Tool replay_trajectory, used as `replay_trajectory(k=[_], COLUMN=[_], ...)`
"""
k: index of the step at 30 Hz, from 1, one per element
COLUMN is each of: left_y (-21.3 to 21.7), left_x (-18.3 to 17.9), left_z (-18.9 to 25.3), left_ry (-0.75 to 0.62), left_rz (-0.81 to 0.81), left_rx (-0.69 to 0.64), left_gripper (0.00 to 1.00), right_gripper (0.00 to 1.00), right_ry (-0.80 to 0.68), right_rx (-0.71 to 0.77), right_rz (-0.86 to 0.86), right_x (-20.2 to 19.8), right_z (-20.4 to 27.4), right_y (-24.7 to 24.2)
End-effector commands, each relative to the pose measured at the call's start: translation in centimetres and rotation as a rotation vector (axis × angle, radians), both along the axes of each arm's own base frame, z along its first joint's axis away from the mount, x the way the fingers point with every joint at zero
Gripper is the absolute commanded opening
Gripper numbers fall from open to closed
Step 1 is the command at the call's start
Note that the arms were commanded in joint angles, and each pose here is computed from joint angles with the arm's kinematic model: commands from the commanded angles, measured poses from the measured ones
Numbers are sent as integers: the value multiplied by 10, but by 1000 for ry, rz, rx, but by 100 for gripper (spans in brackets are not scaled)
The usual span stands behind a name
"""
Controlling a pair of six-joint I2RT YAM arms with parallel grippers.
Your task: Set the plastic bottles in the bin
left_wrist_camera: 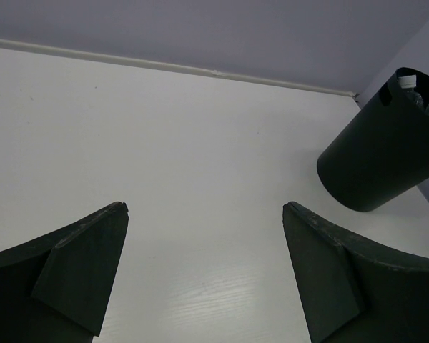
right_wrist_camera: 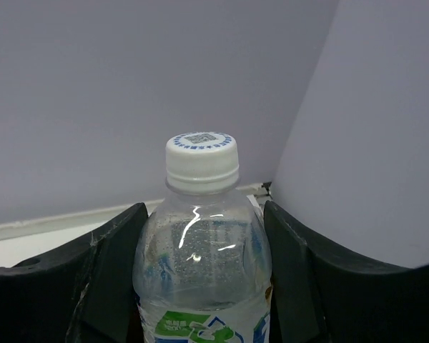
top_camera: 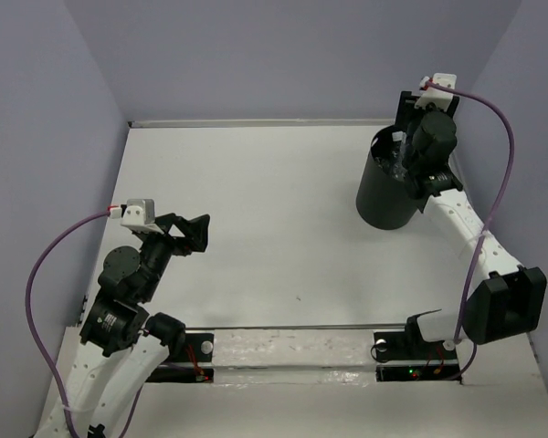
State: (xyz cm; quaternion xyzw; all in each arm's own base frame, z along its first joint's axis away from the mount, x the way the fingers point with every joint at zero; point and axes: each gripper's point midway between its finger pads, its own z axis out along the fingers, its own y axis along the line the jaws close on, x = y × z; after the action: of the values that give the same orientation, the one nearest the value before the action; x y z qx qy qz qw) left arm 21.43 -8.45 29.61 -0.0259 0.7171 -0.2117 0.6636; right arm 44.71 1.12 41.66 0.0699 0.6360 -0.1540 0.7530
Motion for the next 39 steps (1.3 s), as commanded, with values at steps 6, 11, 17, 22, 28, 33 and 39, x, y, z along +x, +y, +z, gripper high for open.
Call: replay_trajectory(k=[6, 11, 17, 22, 28, 33, 39], left_y=[-5, -5, -5, -5, -4, -1, -2], left_x=[-3, -3, -4, -3, -3, -3, -3], left_z=[12, 12, 12, 12, 12, 11, 12], left_ry=[-44, -46, -46, -45, -43, -40, -42], left_rz=[-31, -31, -32, -31, -22, -8, -11], left_rx=[-2, -2, -3, -4, -8, -10, -9], left_gripper=[99, 99, 99, 99, 99, 99, 99], right_gripper=[33, 33, 34, 35, 61, 39, 34], right_ry=[-99, -130, -72, -39, -37, -46, -174], right_rx=[30, 11, 2, 64, 60, -20, -136], right_rz=[-45, -27, 0, 37, 102, 41, 5], right_x=[-3, -5, 7, 6, -4, -6, -17], right_z=[-4, 14, -38, -84, -98, -75, -5], right_y=[-44, -42, -36, -29, -20, -31, -37])
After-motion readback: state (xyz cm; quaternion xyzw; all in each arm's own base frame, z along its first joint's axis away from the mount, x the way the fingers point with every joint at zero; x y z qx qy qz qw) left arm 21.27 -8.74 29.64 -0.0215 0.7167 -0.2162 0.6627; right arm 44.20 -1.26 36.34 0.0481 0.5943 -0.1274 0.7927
